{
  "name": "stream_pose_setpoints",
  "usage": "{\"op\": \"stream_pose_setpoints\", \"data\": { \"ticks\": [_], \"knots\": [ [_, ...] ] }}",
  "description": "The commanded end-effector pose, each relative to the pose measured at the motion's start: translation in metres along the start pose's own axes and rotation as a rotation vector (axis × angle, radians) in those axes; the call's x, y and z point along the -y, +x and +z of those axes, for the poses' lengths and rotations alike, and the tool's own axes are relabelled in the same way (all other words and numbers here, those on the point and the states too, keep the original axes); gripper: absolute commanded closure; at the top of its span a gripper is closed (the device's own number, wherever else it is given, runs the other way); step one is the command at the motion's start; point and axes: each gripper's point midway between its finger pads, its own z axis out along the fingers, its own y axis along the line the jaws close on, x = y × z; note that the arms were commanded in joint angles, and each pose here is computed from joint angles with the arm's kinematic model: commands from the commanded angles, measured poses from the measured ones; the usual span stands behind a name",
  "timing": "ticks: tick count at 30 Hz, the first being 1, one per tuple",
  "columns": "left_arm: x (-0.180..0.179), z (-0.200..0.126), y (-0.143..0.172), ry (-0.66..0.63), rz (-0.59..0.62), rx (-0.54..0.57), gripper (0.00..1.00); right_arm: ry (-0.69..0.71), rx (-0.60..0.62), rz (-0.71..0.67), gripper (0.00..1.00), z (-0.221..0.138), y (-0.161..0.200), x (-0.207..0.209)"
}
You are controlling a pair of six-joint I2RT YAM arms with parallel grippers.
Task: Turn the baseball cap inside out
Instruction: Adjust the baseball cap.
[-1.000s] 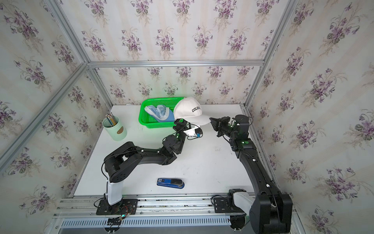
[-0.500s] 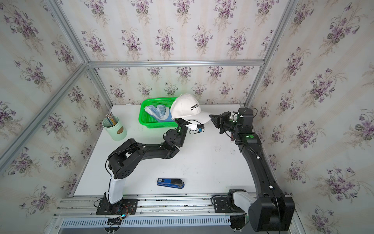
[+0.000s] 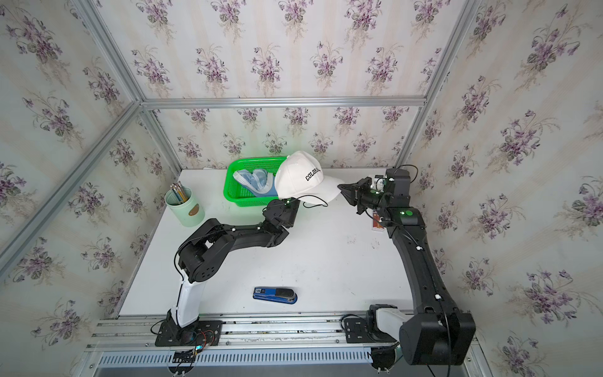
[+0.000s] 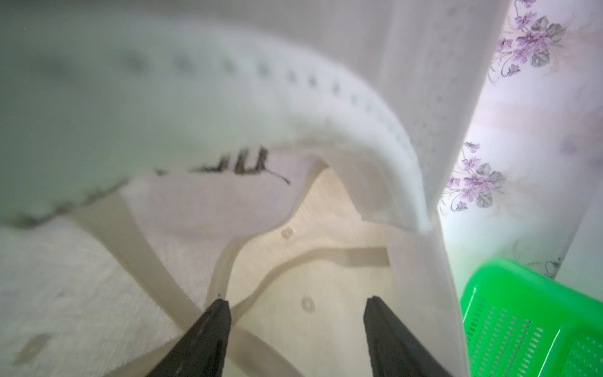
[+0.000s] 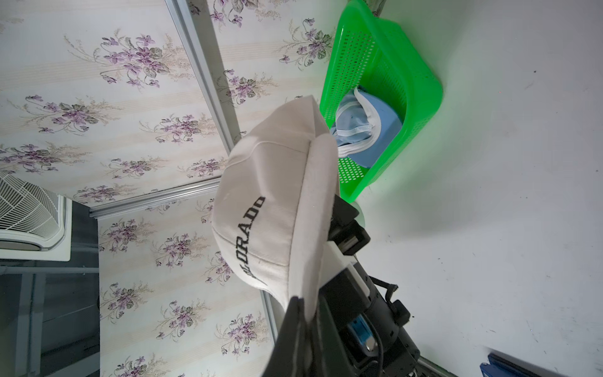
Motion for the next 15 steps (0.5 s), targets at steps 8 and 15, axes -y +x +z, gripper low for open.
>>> {"op": "stream_pose_setpoints", "data": {
  "ticks": [8,15],
  "knots": [
    [-0.037,0.015,0.04,-0.129,-0.085,-0.2,0.31,0.075,-0.028,0.041,1.0,0.006,0.003,0.032],
    [-0.027,-0.013,0.013,-0.073,-0.15,-0.193,0.28,0.026,0.003,0.049,1.0,0.012,-0.009,0.022]
  ]
}}
